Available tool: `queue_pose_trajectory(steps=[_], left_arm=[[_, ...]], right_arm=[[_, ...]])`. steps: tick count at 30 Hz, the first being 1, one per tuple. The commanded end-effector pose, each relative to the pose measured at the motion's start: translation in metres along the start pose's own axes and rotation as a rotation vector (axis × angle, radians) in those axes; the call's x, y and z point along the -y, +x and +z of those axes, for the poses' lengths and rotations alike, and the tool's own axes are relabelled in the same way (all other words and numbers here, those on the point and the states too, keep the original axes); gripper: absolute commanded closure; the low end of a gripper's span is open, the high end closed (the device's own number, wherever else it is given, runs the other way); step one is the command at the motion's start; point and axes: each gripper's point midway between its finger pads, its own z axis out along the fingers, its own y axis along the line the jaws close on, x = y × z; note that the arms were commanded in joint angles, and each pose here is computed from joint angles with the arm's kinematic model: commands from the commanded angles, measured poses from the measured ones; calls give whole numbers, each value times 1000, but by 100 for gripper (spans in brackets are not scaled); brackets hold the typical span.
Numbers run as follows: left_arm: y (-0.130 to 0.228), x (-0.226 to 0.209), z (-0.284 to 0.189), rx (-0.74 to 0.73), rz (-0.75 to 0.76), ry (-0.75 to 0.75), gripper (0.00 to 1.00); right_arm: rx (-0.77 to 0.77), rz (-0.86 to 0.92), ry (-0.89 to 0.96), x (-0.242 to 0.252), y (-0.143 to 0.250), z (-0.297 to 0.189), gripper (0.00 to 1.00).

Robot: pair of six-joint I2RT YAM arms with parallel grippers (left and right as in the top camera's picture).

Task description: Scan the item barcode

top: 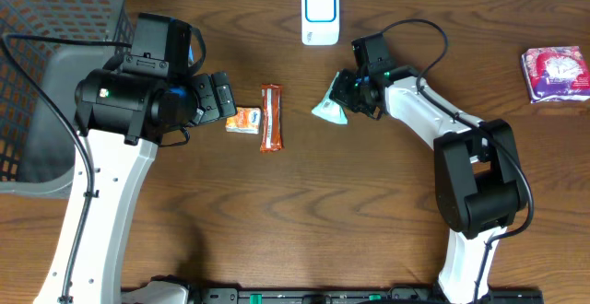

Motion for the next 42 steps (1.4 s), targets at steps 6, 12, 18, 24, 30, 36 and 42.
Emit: queue_pose_trajectory(steps=[6,12,18,24,30,36,42], left_arm=[[-4,-1,-4,16,6,0,2],[-4,-1,-4,16,6,-1,2],[-4,-1,-4,16,6,-1,2],[-4,-1,-4,16,6,0,2],[-4,-1,-4,16,6,-1,2],[-4,-1,-4,16,6,0,2],[-4,-1,-4,16,6,-1,2]], right_arm=[[128,-343,478,36,-30,-69,99],[230,-447,830,67,-34,-96,99],[270,-534,945,72,-24,-93,98],[253,-563,837,48,-7,-74,94],[235,-593,763,31,11,-45,93],[174,-642,815,41,28,-22,85],[139,-672,795,33,42,-18,69]])
